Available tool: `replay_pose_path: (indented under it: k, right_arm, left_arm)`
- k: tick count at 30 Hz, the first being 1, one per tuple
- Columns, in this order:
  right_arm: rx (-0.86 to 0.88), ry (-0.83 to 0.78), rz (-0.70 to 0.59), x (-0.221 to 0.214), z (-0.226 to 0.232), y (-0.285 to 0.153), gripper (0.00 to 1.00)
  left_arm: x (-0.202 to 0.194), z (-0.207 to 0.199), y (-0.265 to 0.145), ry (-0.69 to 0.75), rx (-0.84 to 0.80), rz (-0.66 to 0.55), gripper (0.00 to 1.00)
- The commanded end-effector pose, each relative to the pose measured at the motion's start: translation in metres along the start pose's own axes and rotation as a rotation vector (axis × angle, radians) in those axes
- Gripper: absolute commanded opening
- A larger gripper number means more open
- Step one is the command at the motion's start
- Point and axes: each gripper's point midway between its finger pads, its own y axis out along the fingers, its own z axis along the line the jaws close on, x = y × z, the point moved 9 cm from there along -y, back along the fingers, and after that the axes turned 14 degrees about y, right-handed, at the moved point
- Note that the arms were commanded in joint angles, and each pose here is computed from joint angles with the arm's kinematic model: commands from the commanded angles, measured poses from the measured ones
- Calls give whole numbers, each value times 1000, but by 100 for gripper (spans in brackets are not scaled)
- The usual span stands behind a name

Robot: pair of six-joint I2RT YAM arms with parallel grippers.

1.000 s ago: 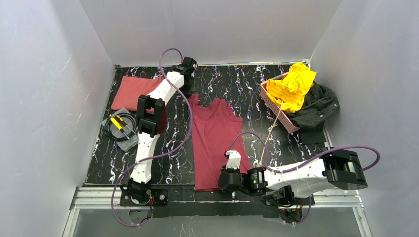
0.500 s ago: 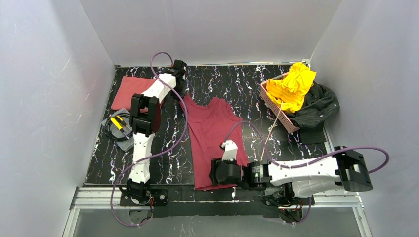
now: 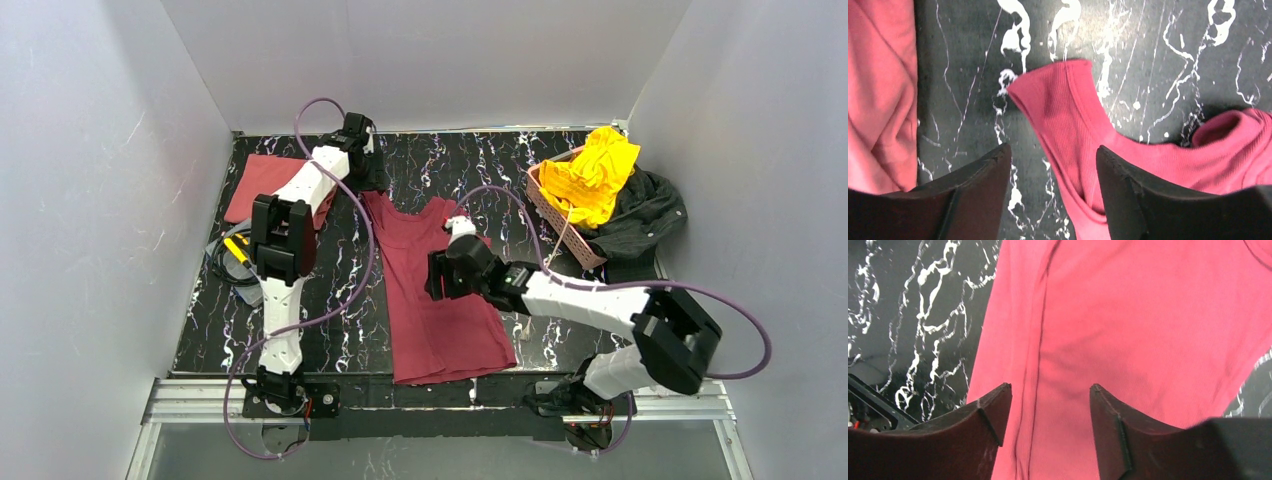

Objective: Fold and stack the mixed laundry pile
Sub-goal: Fold the tank top at the center of the board.

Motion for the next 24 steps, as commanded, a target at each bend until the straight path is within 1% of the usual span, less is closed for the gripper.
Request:
replay_pose_path:
  k: [1, 3, 5, 8, 11, 14, 19, 24]
  right_arm:
    - [214, -65, -31, 44, 27, 19, 62]
    - [238, -70, -18, 54, 27, 33, 59]
    - [253, -80, 14, 58, 25, 49, 58]
    - [267, -81, 32, 66, 25, 71, 58]
    - [267, -86, 38, 73, 23, 91, 58]
    - [262, -94, 40, 81, 22, 108, 55]
    - [260, -99, 49, 89, 22, 128, 53]
    - [216, -97, 54, 92, 16, 147, 51]
  left_arm:
    - [1, 5, -57, -26, -24, -95, 64]
    - [-14, 4, -68, -47, -43, -92, 67]
    - [-30, 1, -83, -78, -94, -109, 68]
    - [-66, -4, -93, -142, -146, -90, 69]
    - [-96, -11, -103, -223, -213, -102, 69]
    - [-121, -21, -106, -283, -286, -118, 66]
    - [-155, -47, -119, -261, -359, -98, 63]
    - [-190, -74, -128, -263, -441, -94, 55]
